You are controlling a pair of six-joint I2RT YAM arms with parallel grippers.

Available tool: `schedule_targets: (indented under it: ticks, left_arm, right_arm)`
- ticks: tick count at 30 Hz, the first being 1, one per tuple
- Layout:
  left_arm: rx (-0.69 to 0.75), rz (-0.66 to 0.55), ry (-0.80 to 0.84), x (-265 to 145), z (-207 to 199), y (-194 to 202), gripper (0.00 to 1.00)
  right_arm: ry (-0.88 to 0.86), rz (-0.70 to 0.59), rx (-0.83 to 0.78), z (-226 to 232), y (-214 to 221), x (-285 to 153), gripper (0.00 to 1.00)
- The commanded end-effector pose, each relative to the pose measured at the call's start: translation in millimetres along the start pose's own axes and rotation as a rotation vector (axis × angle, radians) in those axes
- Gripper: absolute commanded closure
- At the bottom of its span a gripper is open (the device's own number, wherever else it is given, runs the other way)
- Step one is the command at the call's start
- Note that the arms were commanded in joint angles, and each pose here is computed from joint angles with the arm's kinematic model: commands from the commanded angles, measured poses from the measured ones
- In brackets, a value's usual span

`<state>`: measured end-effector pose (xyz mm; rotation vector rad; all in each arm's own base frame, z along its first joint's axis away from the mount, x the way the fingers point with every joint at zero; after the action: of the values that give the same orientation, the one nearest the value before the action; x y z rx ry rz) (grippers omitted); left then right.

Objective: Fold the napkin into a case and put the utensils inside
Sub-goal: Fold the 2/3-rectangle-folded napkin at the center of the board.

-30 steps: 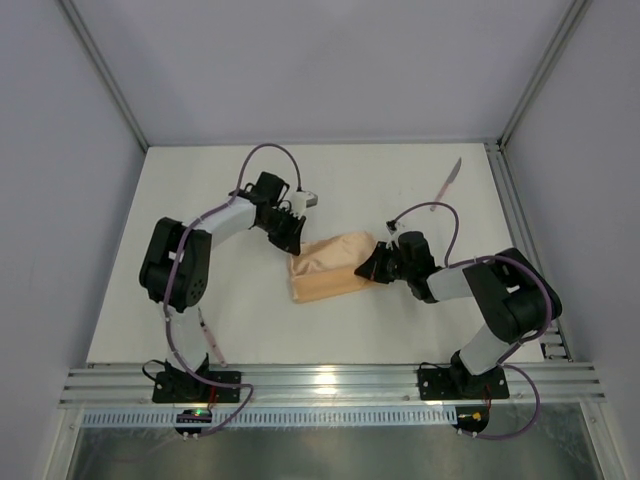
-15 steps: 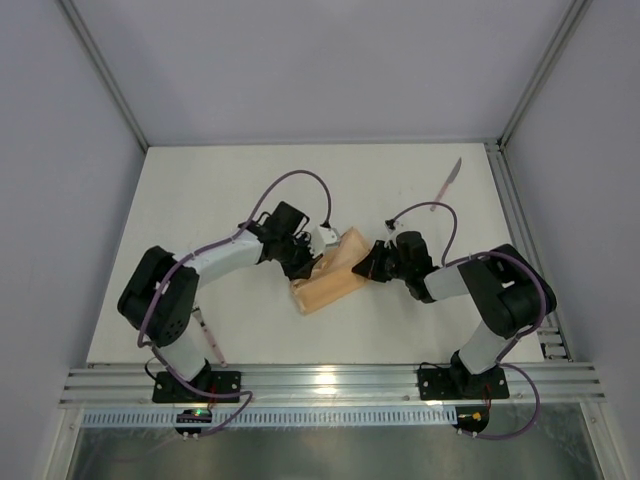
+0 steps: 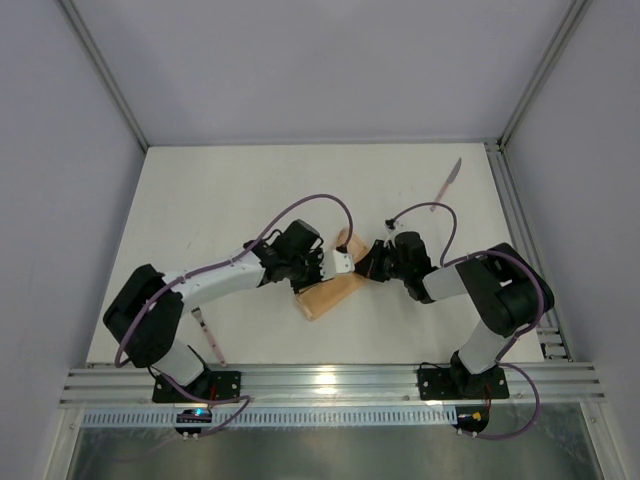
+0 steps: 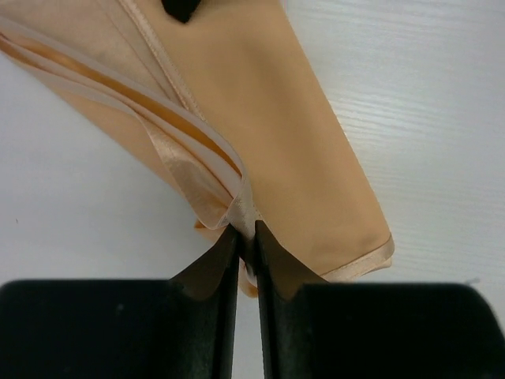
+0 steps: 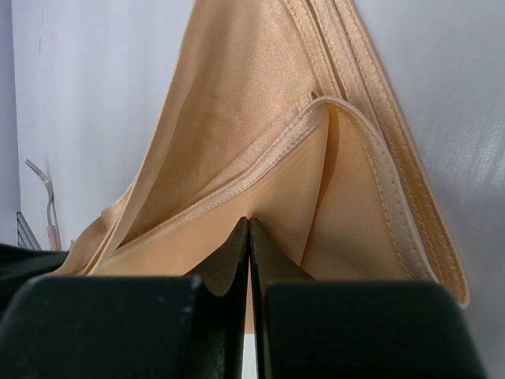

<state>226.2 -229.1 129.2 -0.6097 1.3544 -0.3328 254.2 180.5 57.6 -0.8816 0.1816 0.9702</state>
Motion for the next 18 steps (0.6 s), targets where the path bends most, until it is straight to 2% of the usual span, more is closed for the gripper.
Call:
schedule_targets:
  ticks: [1, 12, 18]
  left_arm:
    - [0.103, -0.045, 0.044, -1.4, -16.0, -13.1, 0.86]
    - [0.232, 0.057, 0.188, 25.2, -59.6, 2.9, 0.88]
    - [0.241, 0.115, 0.209, 34.8, -67.7, 15.1, 0.90]
  right_arm:
    - [0.149, 0.076, 0.014, -24.5, 24.9, -1.2, 0.96]
    - [0.137, 0.063, 0.045, -23.6, 25.7, -0.1, 0.96]
    - [0.118, 0.044, 0.043, -17.7, 18.9, -2.5, 0.96]
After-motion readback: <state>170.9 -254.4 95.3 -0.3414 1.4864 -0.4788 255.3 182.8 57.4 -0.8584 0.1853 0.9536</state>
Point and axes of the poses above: each gripper's point midway between its finger pads, its own x axis out along the fingers, its own z axis along the line the jaws close on, y = z × x, the point moved 8 cm from there along -x, back along the fingers, and after that the axes turned 4 degrees about -x, right-handed, at the moved point
